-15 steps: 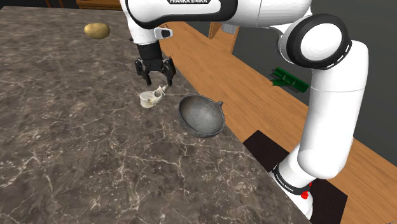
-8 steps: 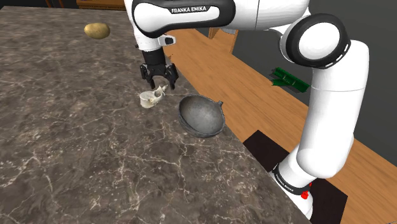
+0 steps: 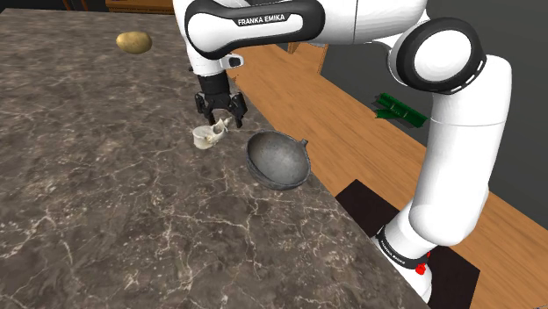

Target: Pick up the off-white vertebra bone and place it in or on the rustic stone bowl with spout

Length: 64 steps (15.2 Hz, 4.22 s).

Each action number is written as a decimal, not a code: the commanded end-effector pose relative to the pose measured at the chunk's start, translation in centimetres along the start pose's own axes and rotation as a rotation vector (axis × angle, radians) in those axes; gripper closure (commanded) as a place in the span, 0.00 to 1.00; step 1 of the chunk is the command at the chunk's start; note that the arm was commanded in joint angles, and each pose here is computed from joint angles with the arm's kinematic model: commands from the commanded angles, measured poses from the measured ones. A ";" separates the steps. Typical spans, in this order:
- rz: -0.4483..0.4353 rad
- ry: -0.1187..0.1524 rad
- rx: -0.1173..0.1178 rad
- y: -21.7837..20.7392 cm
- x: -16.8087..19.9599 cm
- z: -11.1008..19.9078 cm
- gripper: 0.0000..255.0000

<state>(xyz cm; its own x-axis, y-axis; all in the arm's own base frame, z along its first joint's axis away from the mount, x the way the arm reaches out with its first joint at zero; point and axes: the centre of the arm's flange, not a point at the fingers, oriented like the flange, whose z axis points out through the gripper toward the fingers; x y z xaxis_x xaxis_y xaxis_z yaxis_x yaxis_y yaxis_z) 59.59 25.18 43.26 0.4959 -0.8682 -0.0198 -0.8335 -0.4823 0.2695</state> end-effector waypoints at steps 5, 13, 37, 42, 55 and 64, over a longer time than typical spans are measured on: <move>0.000 0.000 0.000 0.0 0.0 0.0 1.00; 0.000 0.000 0.000 0.3 0.0 -1.0 1.00; 0.000 0.000 0.000 3.7 -0.3 -13.2 1.00; 0.000 0.000 0.000 4.4 -0.3 -15.8 1.00; 0.000 0.000 0.000 18.0 -4.3 -12.5 1.00; 0.000 0.000 0.000 24.4 -6.3 -8.5 1.00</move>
<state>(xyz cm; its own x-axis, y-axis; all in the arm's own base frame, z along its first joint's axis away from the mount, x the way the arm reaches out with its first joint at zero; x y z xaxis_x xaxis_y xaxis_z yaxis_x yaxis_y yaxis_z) 38.31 19.96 58.70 0.4962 -0.8680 -0.0197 -0.8332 -0.4825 0.2700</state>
